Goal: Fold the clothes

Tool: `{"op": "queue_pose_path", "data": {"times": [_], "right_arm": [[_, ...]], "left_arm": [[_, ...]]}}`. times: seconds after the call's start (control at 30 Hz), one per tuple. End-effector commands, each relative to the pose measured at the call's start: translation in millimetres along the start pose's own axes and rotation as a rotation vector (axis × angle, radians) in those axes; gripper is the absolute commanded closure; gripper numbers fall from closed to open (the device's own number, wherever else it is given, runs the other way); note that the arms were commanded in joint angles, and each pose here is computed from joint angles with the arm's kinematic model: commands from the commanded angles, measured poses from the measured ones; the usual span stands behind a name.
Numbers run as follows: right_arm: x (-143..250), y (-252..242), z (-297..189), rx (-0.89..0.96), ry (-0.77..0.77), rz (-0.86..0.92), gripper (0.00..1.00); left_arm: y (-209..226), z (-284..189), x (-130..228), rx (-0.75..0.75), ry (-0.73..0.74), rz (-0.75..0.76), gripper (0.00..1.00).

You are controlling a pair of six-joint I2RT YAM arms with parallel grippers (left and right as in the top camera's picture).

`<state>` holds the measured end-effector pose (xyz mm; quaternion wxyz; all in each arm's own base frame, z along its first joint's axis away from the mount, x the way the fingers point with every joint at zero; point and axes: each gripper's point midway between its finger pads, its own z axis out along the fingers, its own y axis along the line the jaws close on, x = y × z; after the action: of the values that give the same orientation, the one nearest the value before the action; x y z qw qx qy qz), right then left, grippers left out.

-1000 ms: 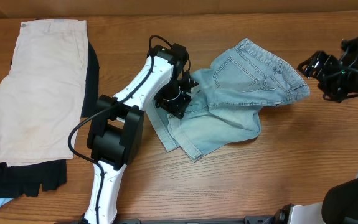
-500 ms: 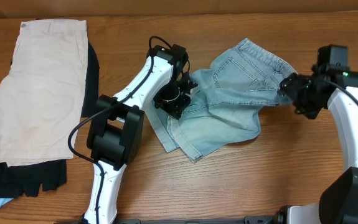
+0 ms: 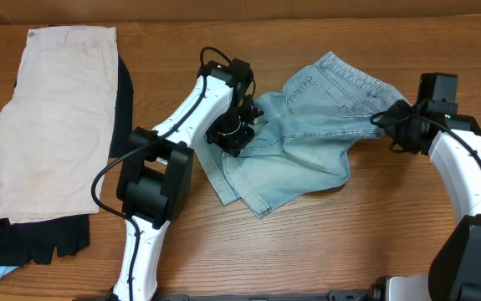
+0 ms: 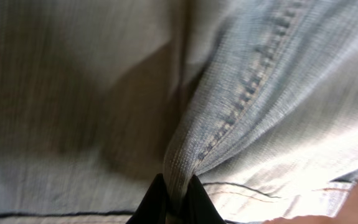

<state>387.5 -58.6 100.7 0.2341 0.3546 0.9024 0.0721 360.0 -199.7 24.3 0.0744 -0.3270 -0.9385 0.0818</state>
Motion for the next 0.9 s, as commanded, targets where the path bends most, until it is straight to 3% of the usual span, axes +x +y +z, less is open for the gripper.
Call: {"op": "queue_pose_path", "data": {"times": [0.0,0.2,0.5,0.63,0.87], "right_arm": [[-15.9,-5.5,-7.9,0.024,-0.077,0.015,0.96],[-40.7,4.2,-24.7,-0.016,-0.124,0.032,0.96],[-82.7,32.4,-89.8,-0.074,-0.168,-0.039,0.96],[-89.8,42.6,-121.8,-0.085,-0.171,-0.121,0.96],[-82.6,55.3,-172.0,-0.127,-0.124,-0.183,0.96]], "left_arm": [[36.5,-13.1,3.5,-0.117,-0.002,-0.108,0.96],[82.1,-96.0,-7.3,-0.234,-0.157,-0.263,0.96],[116.3,-277.3,-12.5,-0.383,-0.629,-0.37,0.96],[115.0,-339.4,3.0,-0.462,-0.79,-0.386,0.96],[113.2,-399.1,48.3,-0.615,-0.906,-0.495,0.96]]}}
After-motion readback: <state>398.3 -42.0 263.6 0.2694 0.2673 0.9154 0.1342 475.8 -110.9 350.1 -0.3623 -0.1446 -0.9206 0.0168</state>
